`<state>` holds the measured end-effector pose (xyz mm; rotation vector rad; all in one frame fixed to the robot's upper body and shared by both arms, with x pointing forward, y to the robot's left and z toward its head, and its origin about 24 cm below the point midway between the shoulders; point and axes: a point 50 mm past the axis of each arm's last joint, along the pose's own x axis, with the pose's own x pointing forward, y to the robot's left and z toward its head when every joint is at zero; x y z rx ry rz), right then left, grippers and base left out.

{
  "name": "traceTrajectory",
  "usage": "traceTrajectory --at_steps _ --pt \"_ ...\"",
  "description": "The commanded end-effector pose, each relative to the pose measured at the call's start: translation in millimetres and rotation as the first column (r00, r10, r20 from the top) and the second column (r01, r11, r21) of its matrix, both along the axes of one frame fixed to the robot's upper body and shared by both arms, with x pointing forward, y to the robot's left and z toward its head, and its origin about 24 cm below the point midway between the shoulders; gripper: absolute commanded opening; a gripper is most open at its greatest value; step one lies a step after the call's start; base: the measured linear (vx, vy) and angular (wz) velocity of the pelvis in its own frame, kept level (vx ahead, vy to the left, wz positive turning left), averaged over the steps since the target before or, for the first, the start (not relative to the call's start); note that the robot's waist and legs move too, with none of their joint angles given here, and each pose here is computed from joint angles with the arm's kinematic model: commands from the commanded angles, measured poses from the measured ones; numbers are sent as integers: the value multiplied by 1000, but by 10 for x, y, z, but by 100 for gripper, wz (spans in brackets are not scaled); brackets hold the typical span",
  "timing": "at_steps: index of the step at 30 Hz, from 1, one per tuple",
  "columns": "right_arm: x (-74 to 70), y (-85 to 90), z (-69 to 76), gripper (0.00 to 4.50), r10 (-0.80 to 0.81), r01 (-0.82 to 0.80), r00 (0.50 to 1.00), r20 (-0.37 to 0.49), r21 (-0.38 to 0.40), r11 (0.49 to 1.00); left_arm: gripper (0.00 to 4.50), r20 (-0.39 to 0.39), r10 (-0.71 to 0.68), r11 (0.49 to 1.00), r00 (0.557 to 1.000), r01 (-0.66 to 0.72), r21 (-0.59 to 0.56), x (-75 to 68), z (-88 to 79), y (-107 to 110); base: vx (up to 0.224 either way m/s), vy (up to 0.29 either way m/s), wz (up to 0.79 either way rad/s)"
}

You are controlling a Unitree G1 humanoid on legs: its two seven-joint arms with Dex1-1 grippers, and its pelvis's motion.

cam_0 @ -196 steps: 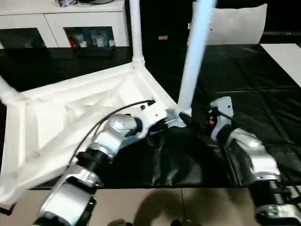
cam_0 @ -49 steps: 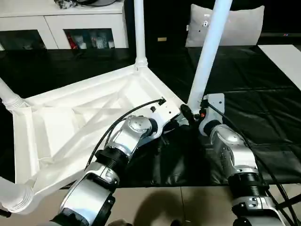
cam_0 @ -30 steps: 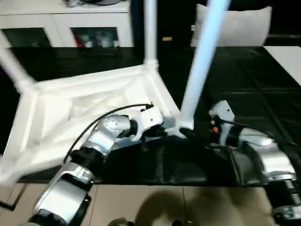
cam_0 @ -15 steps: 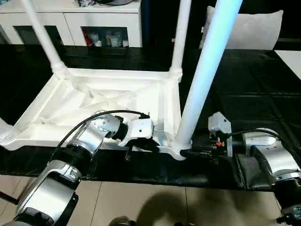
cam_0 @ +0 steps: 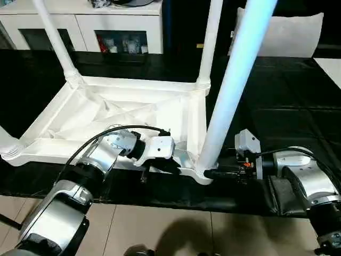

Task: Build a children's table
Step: Rotate leg to tighten

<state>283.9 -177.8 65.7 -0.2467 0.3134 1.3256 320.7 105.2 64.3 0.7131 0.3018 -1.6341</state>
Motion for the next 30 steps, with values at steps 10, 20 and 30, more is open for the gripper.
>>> traceTrajectory --at_steps 10,20,30 --pt "35 268 -108 243 -279 286 957 -75 118 951 0 -82 177 975 981 -186 -121 -6 -33 -325 0 0 0" --pt "339 480 -160 213 -703 716 698 -135 153 681 0 -129 492 832 861 -509 -221 124 46 -822 0 5 -1" --pt "445 486 -106 266 -810 818 567 -151 224 530 0 -37 583 782 812 -573 -244 191 125 -920 0 0 0"
